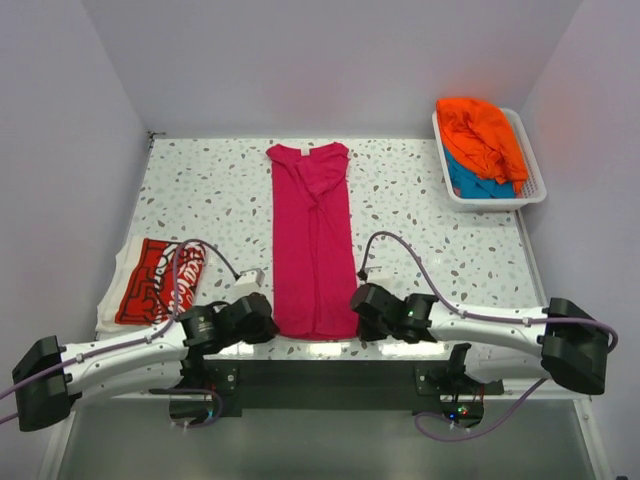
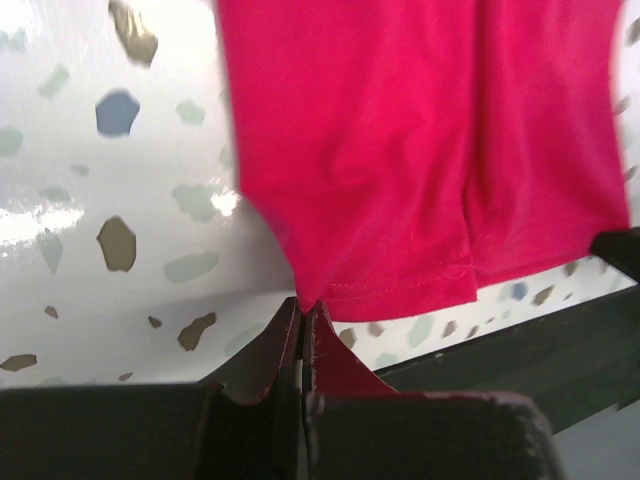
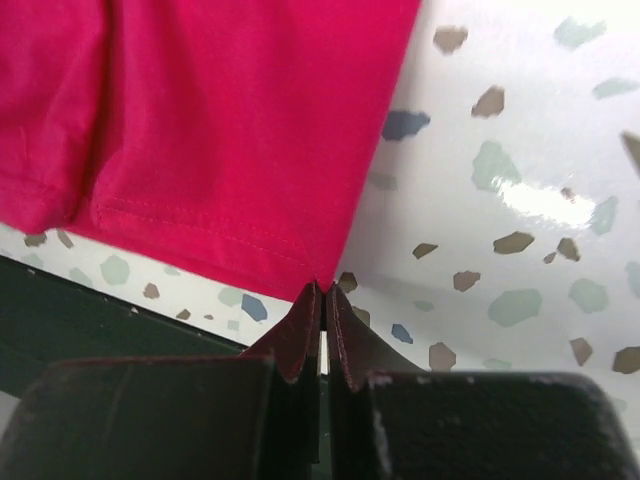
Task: Fold and stack the t-shirts
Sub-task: Fold the tshirt
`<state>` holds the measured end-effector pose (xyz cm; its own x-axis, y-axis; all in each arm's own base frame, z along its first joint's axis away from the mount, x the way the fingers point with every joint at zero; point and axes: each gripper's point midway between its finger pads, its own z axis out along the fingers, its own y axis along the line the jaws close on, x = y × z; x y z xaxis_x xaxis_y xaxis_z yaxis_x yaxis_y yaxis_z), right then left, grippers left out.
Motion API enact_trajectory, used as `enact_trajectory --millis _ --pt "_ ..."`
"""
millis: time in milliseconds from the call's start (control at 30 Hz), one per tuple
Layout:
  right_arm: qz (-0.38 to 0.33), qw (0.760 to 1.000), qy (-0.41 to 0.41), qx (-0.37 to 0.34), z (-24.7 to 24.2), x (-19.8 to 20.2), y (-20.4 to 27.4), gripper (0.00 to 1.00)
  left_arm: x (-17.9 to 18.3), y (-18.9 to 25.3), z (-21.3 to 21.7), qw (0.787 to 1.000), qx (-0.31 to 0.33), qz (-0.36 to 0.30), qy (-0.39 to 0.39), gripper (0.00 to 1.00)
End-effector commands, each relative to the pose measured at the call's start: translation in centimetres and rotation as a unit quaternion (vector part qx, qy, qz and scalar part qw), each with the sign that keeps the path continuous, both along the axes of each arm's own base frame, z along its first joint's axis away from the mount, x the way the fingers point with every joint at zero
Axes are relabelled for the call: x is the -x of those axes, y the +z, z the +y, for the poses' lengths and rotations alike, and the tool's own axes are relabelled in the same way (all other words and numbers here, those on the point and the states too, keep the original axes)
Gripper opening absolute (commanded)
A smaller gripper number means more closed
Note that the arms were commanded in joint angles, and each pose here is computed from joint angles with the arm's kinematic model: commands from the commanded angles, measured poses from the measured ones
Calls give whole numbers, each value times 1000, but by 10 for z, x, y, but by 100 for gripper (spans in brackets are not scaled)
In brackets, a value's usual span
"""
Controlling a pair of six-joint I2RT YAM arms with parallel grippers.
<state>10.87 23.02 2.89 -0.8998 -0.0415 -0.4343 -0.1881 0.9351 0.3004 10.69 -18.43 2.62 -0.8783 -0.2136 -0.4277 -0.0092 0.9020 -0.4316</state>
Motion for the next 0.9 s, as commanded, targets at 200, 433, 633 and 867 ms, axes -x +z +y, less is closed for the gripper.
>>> enact_trajectory --millis 200,433,633,867 --pt "-134 989 21 62 34 -74 83 0 -83 94 -17 985 -18 -162 57 0" --pt "-159 986 -17 50 48 -148 95 0 -139 99 -8 974 -19 -196 115 0" --pt "-176 982 -44 51 50 -203 96 0 -181 102 -5 963 -25 -215 158 0" --pt "-185 980 -71 34 51 -250 98 0 -227 106 -2 955 -30 -224 192 0"
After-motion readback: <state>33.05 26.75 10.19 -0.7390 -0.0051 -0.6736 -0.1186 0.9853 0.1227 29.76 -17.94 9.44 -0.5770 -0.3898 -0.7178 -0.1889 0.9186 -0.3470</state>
